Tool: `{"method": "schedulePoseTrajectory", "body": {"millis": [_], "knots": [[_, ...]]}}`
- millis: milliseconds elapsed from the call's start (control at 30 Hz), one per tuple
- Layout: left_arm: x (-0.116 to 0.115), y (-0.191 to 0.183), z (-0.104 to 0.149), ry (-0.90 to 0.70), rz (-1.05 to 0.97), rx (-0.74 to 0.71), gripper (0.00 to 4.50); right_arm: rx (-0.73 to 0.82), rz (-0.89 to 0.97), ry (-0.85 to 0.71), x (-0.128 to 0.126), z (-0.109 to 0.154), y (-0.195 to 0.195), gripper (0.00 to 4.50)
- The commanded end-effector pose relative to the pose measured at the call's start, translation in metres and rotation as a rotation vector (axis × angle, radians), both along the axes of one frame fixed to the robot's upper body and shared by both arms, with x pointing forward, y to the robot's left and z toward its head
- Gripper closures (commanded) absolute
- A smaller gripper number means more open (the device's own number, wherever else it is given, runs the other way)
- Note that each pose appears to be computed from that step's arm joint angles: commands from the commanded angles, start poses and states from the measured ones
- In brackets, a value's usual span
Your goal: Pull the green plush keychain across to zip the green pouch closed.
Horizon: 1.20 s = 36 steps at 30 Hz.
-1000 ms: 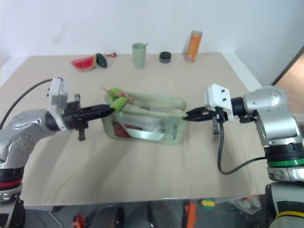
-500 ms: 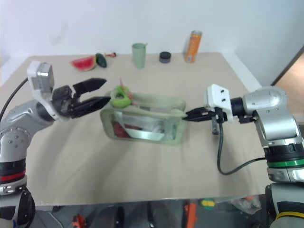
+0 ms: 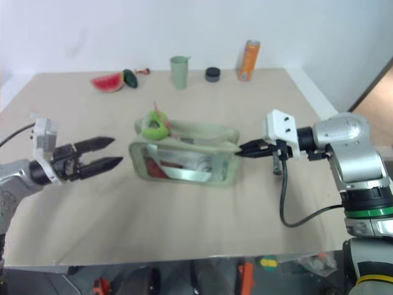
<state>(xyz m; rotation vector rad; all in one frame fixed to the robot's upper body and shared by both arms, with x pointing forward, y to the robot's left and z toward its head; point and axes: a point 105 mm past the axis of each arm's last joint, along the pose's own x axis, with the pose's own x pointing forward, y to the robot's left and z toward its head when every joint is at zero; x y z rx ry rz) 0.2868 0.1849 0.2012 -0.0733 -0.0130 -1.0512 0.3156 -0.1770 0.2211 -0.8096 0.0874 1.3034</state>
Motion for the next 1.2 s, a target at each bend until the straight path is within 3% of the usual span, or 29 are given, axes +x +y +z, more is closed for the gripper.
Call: {"method": "schedulePoseTrajectory", "body": {"millis": [33, 267, 300, 367, 533, 700, 1033, 1200], "knots": [[0.002, -0.011, -0.003, -0.016, -0.036, 0.001, 0.05, -0.012, 0.028, 0.009, -0.002, -0.002, 0.005, 4.5], [0.009, -0.025, -0.009, -0.004, -0.074, -0.018, 0.05, -0.021, 0.025, 0.009, -0.004, -0.001, 0.003, 4.5], [0.01, -0.026, -0.009, -0.006, -0.077, -0.024, 0.56, -0.021, 0.024, 0.01, -0.004, -0.001, 0.003, 4.5], [0.01, -0.03, -0.006, -0.013, -0.093, -0.044, 1.09, -0.023, 0.021, 0.012, -0.005, -0.002, 0.002, 4.5], [0.01, -0.034, 0.001, -0.029, -0.111, -0.067, 2.95, -0.024, 0.016, 0.01, -0.005, -0.002, 0.001, 4.5], [0.005, -0.034, 0.005, -0.031, -0.126, -0.078, 4.48, -0.025, 0.015, 0.008, -0.004, -0.002, 0.001, 4.5], [-0.005, -0.034, -0.01, 0.0, -0.111, -0.025, 4.48, -0.024, 0.001, 0.064, -0.004, -0.002, -0.001, 4.5], [-0.005, -0.035, -0.021, 0.023, -0.101, -0.008, 4.5, -0.015, -0.025, 0.113, -0.004, 0.001, -0.004, 2.92]]}}
